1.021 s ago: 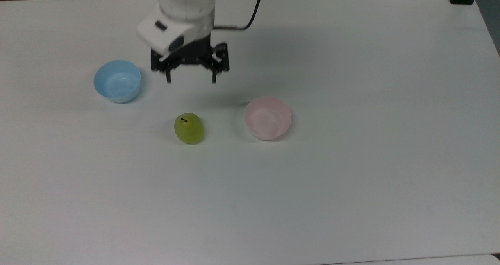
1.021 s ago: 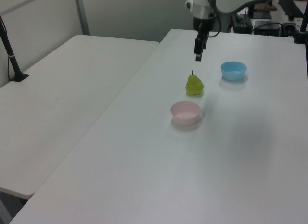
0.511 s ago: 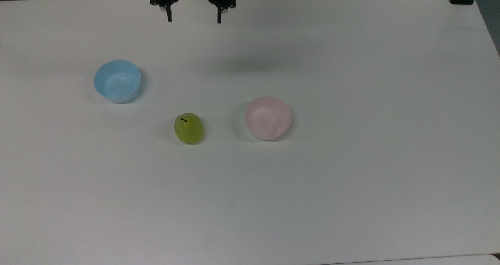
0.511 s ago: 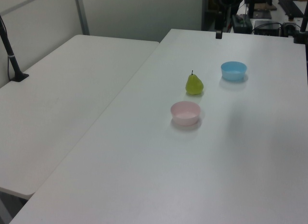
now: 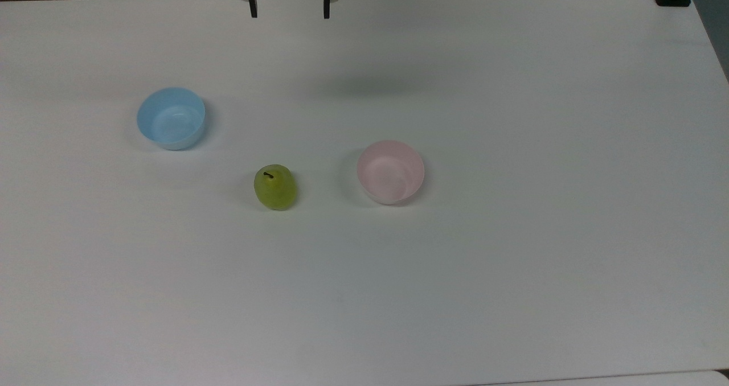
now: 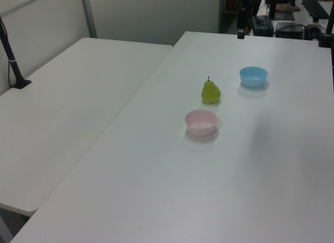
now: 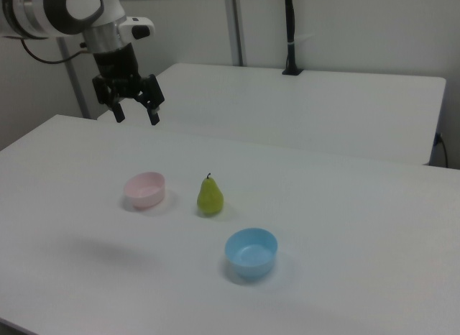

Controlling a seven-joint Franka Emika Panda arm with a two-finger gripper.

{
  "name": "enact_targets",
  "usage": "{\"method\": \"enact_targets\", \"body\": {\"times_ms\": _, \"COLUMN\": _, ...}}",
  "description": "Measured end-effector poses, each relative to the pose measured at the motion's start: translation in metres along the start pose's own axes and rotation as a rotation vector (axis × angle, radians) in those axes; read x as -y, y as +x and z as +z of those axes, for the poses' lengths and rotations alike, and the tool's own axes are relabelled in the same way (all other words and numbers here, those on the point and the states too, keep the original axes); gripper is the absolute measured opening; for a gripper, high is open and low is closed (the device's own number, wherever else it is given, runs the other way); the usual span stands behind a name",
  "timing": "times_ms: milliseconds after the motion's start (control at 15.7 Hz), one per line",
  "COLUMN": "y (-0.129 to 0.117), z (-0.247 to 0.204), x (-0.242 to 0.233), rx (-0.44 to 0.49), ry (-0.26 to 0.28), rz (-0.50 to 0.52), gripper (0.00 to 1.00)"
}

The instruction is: Pick up a pear from the bowl

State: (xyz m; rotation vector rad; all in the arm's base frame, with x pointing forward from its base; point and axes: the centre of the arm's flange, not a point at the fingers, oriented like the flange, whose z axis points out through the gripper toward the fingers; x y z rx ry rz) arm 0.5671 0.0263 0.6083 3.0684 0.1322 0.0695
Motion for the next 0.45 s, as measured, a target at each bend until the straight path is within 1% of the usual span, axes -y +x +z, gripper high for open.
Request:
{"method": "enact_targets", "body": {"times_ms": 191, "y": -0.0082, "z": -0.0027, "x": 0.0005, "rx": 0.02, "ry": 0.031, "rz": 0.009, "gripper": 1.0}}
{"method": "enact_targets", "body": {"times_ms": 447, "y": -0.0121, "z": -0.002, "x": -0.0036, "rx": 0.027, "ry": 0.034, "rz": 0.018, "gripper": 1.0}}
